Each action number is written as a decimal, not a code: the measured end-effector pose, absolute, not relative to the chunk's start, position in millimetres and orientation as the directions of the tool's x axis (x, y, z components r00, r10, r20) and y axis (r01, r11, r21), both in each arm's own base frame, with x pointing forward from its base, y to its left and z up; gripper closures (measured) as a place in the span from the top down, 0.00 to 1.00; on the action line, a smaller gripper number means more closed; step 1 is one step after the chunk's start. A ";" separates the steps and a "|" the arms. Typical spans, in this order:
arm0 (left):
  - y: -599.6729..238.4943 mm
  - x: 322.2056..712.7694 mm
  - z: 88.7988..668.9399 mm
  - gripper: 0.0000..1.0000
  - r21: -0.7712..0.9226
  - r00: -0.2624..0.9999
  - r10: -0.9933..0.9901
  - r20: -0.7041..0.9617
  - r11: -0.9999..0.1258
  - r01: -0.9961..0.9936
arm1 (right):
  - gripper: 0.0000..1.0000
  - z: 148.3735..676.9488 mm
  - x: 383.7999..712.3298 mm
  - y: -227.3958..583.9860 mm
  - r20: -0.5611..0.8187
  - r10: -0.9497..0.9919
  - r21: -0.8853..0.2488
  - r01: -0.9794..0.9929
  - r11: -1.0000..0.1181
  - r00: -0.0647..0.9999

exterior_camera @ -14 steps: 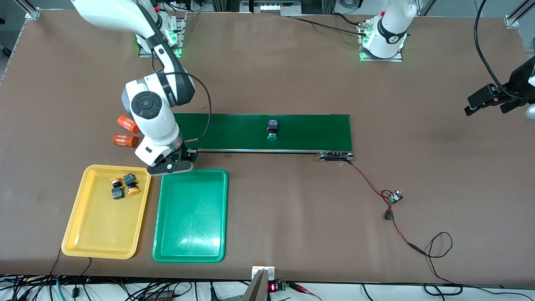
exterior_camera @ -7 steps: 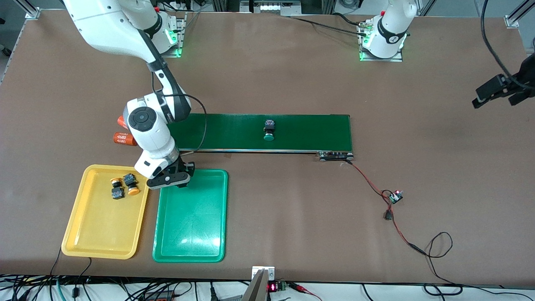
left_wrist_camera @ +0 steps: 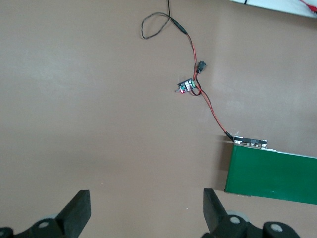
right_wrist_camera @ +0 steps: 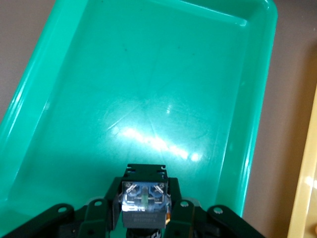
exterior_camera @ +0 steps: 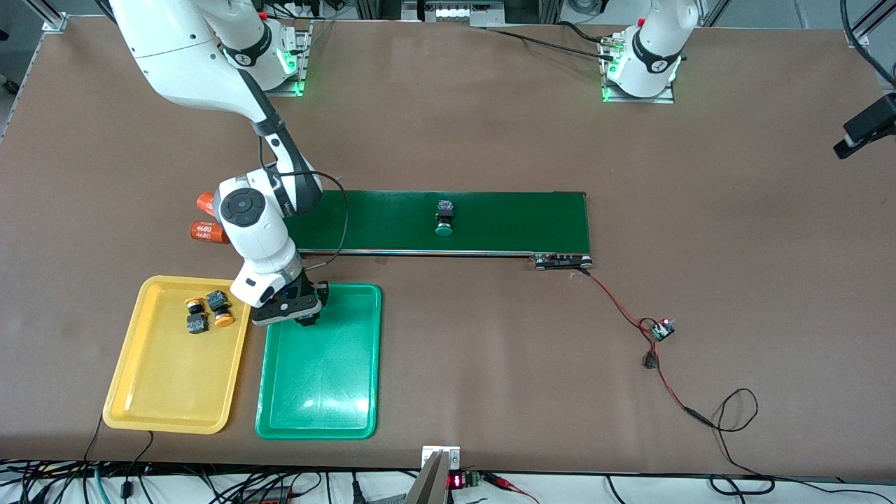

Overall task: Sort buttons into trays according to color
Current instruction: 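Carry the green-cap button into the green tray and open the right gripper, then move the right gripper back over the belt to the other green button, then grasp the second green-cap button on the belt with the right gripper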

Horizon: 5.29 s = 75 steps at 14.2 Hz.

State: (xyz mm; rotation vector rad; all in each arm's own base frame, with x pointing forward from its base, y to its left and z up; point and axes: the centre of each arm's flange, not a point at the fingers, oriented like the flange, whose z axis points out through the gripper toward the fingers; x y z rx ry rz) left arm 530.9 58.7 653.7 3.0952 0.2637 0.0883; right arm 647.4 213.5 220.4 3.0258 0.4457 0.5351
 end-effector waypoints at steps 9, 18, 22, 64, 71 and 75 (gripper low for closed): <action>49.5 549.5 642.1 1.00 0.050 0.985 0.154 0.078 -0.987 0.151 | 1.00 218.8 646.1 218.9 0.335 0.289 0.083 0.277 -0.957 0.897; 16.0 566.2 621.5 1.00 0.040 0.994 0.089 0.062 -0.995 0.087 | 1.00 306.4 607.2 243.0 0.053 0.220 0.154 0.210 -0.966 0.974; 8.4 560.6 623.9 1.00 0.038 0.997 0.075 0.036 -0.997 0.074 | 1.00 339.0 587.4 244.1 -0.042 0.182 0.155 0.186 -0.970 0.982; 11.0 564.6 631.3 1.00 0.006 0.993 0.072 0.090 -0.997 0.072 | 1.00 332.2 536.1 300.4 -0.051 -0.045 -0.031 -0.047 -0.998 0.998; 27.9 564.1 631.4 1.00 0.006 0.991 0.102 0.091 -0.995 0.102 | 1.00 320.7 513.8 286.3 -0.025 -0.011 -0.043 -0.012 -0.999 1.000; 27.9 564.0 631.4 1.00 0.006 0.991 0.102 0.090 -0.995 0.102 | 1.00 319.3 506.2 281.2 0.017 -0.017 -0.065 -0.016 -0.998 1.000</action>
